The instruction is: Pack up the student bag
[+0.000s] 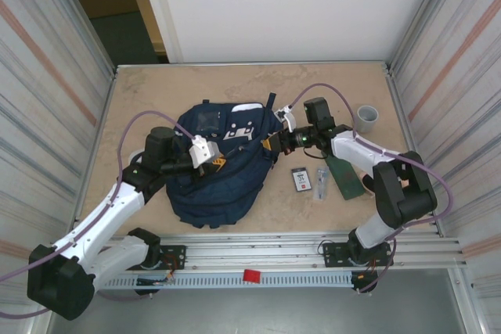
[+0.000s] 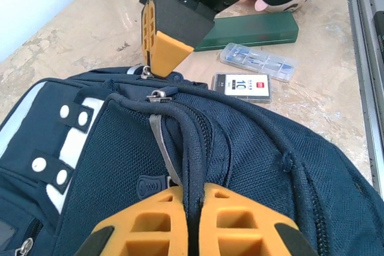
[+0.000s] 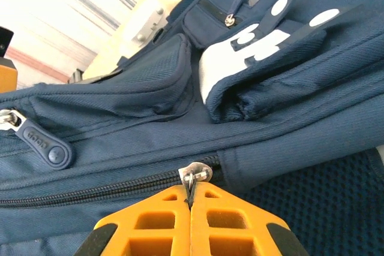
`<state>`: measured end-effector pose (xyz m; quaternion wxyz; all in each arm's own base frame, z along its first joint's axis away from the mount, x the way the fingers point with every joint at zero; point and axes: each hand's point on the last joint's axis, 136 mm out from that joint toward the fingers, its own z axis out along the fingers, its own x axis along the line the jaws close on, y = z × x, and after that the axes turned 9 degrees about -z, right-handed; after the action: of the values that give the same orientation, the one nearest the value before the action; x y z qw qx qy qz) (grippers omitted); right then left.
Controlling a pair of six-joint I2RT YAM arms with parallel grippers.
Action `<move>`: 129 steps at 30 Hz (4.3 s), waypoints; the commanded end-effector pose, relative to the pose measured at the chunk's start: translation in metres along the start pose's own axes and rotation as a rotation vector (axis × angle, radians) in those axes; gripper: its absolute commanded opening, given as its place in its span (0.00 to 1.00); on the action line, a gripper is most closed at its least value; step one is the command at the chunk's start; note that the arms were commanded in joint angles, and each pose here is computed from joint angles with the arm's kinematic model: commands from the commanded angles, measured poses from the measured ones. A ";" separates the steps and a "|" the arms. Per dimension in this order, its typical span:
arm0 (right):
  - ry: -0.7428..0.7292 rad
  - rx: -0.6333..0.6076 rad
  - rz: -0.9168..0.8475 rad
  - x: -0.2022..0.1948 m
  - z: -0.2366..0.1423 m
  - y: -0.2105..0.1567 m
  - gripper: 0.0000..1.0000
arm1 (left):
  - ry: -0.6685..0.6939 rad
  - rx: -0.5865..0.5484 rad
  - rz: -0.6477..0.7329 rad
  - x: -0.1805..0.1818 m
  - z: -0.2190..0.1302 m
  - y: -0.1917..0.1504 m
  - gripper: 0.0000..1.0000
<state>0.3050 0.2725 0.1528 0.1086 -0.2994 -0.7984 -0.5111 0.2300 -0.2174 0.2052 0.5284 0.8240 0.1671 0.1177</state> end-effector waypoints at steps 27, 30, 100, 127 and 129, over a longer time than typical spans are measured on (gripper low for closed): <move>-0.192 -0.025 0.173 0.093 0.004 0.001 0.00 | 0.450 -0.097 -0.216 0.070 0.052 0.067 0.00; -0.201 -0.072 0.226 0.099 0.011 -0.002 0.00 | 0.453 -0.144 -0.271 0.075 0.062 0.080 0.00; -0.194 -0.505 0.731 0.081 0.015 0.072 0.00 | 0.349 0.277 -0.984 -0.079 0.005 -0.036 0.50; -0.136 -0.476 0.719 0.101 0.030 0.075 0.00 | 0.511 0.133 -0.864 -0.033 0.028 -0.011 0.32; -0.141 -0.474 0.718 0.100 0.031 0.074 0.00 | 0.510 0.141 -0.868 -0.032 0.029 -0.011 0.26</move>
<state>0.2783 0.3405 0.2056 0.1319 -0.6511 -0.5109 -0.5456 0.1931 -0.2411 0.1557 0.3721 0.6810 0.6273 0.0648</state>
